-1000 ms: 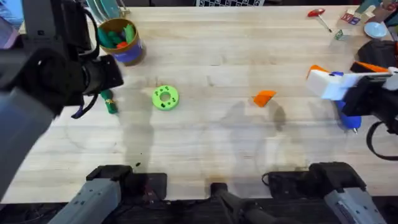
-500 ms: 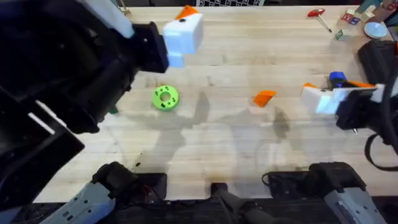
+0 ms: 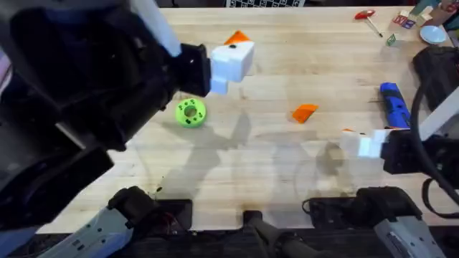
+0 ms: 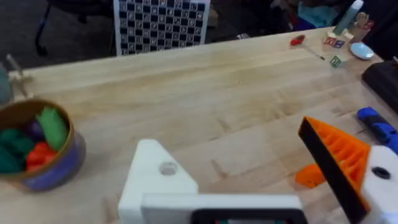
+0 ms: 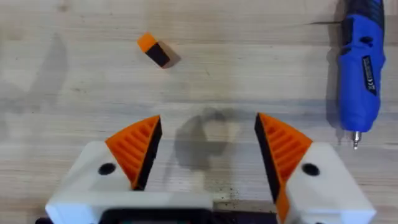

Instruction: Pick up the gripper from the table and insert it into the empty holder that is missing its gripper. Then pick up a screw, insert it into the mounting hole, and use the screwdriver to tighten it. Finally, clean up the table by picking up the vegetable and placing it into the bucket.

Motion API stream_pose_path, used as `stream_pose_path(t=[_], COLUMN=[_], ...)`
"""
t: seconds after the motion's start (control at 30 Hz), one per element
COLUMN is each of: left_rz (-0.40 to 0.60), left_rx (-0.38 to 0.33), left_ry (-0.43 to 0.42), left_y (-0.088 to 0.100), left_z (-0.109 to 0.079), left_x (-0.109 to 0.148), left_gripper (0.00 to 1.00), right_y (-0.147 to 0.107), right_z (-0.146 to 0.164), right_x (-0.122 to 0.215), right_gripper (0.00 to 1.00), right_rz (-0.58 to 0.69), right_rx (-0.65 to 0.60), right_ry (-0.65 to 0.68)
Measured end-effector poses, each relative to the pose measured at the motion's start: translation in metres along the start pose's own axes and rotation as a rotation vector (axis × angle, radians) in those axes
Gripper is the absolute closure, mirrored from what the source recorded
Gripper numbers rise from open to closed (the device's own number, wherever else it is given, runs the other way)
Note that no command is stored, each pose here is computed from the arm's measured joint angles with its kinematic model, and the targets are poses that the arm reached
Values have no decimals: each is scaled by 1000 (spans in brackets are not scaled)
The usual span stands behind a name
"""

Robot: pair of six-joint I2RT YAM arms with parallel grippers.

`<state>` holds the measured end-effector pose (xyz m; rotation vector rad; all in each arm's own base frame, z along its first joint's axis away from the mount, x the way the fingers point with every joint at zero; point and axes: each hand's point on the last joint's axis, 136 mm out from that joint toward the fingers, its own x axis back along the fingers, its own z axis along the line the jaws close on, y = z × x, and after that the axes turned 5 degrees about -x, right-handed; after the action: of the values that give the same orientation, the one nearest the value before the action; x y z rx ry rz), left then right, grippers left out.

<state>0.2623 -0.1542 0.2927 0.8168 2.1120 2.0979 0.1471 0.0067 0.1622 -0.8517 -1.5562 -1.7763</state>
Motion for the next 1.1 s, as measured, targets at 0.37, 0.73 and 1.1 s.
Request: stream_pose_path(t=[0.37, 0.73, 1.1], left_rz=[-381, -460, -478], left_rx=[-101, -115, -130], left_ry=[-64, -59, -28], left_y=[5, -59, -92], left_z=[-3, 11, 30], left_x=[23, 30, 31], left_gripper=[10, 10, 10], right_y=[0, 0, 0], right_z=[0, 0, 0], right_x=[0, 0, 0], right_gripper=[77, 79, 77], right_rz=[0, 0, 0], right_rx=[0, 0, 0], right_ry=[0, 0, 0])
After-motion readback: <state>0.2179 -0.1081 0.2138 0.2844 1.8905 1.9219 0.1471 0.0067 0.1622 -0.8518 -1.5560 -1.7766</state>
